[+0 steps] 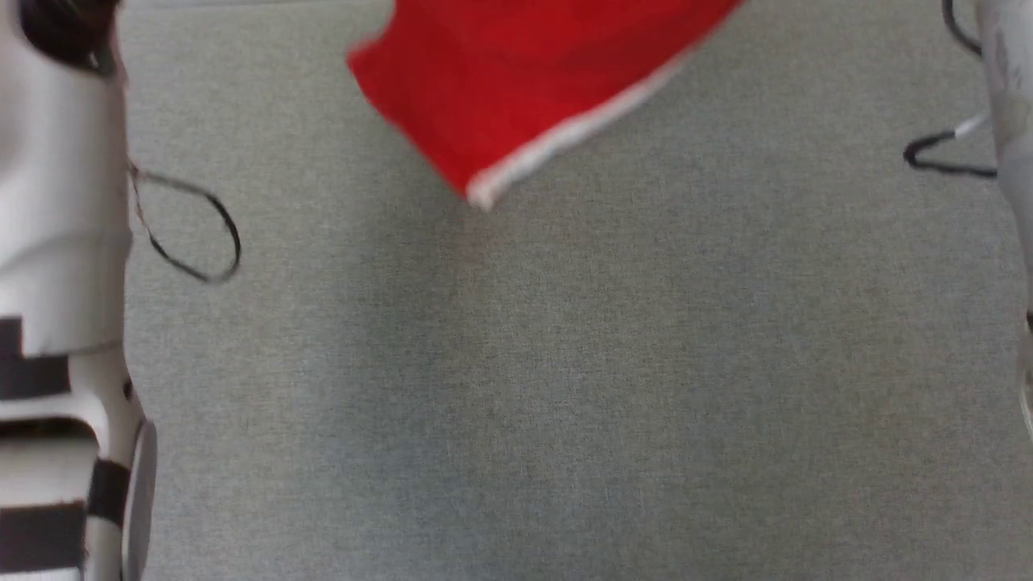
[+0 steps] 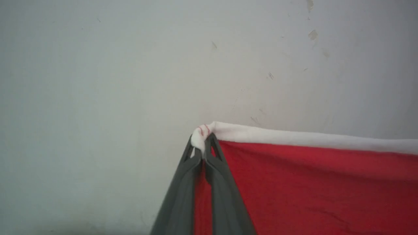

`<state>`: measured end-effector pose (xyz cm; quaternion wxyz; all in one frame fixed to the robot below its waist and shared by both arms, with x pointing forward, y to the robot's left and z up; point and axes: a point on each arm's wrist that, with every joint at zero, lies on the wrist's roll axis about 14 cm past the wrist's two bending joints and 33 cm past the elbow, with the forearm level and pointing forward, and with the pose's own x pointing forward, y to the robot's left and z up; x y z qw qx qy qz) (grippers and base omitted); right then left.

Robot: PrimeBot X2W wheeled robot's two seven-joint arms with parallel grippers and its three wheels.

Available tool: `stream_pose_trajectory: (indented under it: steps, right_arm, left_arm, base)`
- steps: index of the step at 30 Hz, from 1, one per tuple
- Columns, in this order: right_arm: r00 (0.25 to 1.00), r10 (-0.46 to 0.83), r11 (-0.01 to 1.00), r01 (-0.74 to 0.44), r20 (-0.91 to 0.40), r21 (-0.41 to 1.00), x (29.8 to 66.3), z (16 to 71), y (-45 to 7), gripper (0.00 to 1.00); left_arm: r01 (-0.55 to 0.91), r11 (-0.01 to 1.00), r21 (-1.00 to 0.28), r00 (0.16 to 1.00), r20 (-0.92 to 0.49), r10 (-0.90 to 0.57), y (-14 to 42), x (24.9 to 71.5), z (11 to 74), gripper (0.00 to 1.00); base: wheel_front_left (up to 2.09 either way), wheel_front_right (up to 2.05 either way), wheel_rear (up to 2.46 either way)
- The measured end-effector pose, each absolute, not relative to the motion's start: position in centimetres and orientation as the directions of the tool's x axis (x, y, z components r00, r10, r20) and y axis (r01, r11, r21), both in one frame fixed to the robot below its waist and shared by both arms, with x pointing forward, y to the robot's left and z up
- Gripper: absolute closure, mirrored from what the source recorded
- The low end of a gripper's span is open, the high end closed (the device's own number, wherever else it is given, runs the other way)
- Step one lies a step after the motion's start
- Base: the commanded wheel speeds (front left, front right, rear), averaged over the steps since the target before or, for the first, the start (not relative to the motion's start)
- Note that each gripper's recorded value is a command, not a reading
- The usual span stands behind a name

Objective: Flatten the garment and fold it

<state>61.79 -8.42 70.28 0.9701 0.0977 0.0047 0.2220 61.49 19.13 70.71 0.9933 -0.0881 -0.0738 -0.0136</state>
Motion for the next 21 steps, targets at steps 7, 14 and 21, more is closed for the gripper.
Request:
stream_pose_trajectory:
  steps: [7,14,21]
  right_arm:
    - [0.903,0.381,0.889,-0.417,0.200,0.190,63.6,72.7,-8.4,1.00]
    - [0.896,0.424,0.882,-0.442,0.133,0.164,63.4,67.7,-7.3,1.00]
    - [0.880,0.475,0.855,-0.461,-0.004,0.236,59.0,59.5,-8.2,1.00]
  left_arm:
    - [0.035,0.978,-0.206,0.957,0.289,0.026,19.3,63.2,73.4,1.00]
    - [0.077,0.981,-0.178,0.972,0.232,-0.034,19.0,63.4,69.2,1.00]
    - [0.099,0.976,-0.195,0.988,0.139,-0.073,18.8,60.2,63.0,1.00]
  base:
    - [0.00,0.00,0.00]
    - [0.00,0.00,0.00]
    - [0.00,0.00,0.00]
